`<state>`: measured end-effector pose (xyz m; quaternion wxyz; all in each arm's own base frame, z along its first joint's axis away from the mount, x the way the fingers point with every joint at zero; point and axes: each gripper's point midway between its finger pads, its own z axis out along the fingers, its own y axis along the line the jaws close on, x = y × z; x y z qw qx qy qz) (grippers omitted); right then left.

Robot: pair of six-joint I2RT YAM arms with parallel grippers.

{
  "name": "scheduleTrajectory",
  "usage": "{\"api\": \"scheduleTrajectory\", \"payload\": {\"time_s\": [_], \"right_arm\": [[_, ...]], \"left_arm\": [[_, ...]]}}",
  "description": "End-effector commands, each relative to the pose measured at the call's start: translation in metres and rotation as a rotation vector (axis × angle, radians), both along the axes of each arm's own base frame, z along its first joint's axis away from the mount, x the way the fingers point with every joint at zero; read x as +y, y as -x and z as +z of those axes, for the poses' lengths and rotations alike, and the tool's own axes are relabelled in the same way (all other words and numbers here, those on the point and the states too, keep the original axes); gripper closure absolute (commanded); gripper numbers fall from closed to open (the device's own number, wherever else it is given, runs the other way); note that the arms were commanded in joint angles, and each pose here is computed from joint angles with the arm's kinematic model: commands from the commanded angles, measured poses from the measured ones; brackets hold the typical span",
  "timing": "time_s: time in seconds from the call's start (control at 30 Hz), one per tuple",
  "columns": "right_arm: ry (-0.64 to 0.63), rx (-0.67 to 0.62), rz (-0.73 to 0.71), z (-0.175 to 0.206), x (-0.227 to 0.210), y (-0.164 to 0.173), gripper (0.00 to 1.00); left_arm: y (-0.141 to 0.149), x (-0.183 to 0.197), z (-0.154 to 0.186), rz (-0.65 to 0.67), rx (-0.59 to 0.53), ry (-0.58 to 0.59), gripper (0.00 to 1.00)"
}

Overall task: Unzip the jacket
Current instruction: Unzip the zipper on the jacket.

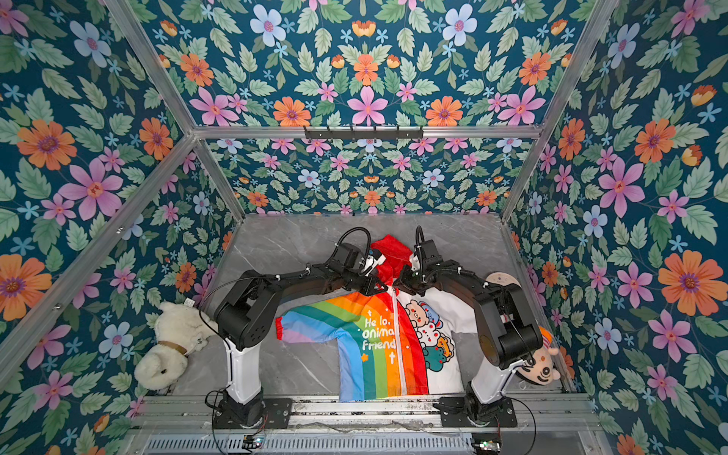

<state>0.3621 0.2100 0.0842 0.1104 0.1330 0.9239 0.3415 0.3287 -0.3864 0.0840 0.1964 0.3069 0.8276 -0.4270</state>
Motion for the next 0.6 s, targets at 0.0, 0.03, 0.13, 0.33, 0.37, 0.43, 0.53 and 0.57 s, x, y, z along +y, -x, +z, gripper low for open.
{"api": "scheduleTrajectory", "payload": {"time_s": [0.0, 0.03, 0.13, 0.33, 0.37, 0.43, 0.53, 0.57], "right_arm": [[-0.011, -0.029, 0.011, 0.0061, 0.0021, -0.0038, 0.80], [-0.012, -0.027, 0.013, 0.0062, 0.0026, -0.0035, 0.80], [-0.009, -0.019, 0.013, 0.0038, 0.0024, -0.0040, 0.81], [0.013, -0.014, 0.009, 0.0004, 0.0003, -0.0058, 0.84], [0.014, -0.014, 0.009, 0.0004, 0.0005, -0.0063, 0.85], [0.014, -0.015, 0.011, 0.0007, 0.0008, -0.0074, 0.86], [0.018, -0.018, 0.013, 0.0010, 0.0010, -0.0083, 0.87], [0.019, -0.015, 0.014, 0.0007, 0.0009, -0.0082, 0.88]], "left_arm": [[-0.0010, -0.0024, 0.0049, -0.013, -0.016, 0.016, 1.00], [-0.0008, -0.0023, 0.0047, -0.014, -0.016, 0.015, 1.00], [-0.0008, -0.0020, 0.0054, -0.014, -0.016, 0.016, 1.00], [0.0007, -0.0032, 0.0063, -0.020, -0.013, 0.022, 1.00], [0.0007, -0.0033, 0.0064, -0.020, -0.013, 0.022, 1.00], [0.0010, -0.0033, 0.0058, -0.022, -0.011, 0.022, 1.00], [0.0014, -0.0036, 0.0059, -0.023, -0.009, 0.024, 1.00], [0.0016, -0.0039, 0.0062, -0.024, -0.010, 0.024, 1.00]]}}
